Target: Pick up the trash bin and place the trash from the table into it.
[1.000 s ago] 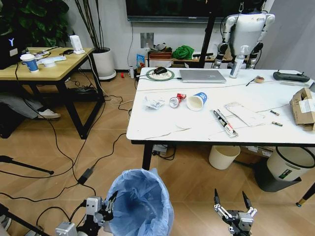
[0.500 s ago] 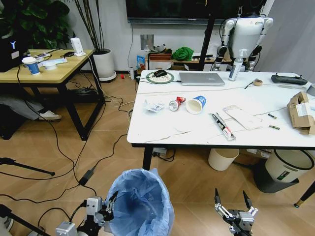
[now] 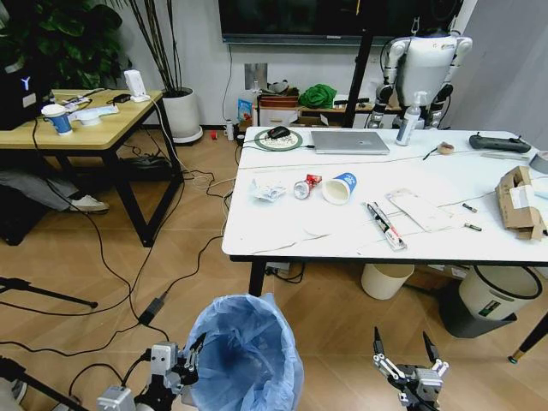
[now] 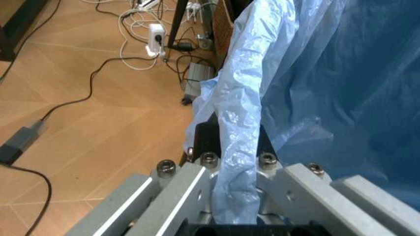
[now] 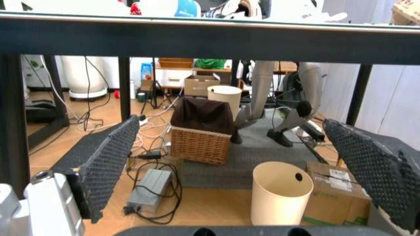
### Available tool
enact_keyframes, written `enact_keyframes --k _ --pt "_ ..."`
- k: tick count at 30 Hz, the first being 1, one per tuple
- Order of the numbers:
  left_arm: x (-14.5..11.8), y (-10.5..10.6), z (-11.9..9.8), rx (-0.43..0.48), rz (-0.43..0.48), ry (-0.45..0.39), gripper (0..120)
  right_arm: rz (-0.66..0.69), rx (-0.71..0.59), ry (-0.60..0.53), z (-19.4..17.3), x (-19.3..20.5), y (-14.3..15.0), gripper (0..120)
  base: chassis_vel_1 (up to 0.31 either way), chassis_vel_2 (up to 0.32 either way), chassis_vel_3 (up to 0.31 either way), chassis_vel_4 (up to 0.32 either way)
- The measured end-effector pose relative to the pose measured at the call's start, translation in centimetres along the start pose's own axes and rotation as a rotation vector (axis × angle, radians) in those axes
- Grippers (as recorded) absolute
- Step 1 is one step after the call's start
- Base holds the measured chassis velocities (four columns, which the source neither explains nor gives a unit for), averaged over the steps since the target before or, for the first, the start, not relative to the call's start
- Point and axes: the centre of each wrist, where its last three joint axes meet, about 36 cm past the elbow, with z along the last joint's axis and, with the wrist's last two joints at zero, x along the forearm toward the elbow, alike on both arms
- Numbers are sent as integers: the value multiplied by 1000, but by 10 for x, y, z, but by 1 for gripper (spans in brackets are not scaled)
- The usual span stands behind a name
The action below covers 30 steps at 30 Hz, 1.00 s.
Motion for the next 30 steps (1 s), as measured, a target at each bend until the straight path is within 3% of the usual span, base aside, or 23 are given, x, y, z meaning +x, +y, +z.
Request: enact_keyframes --k 30 --pt "1 -2 1 7 1 4 0 -7 0 -7 -5 0 2 100 0 0 0 0"
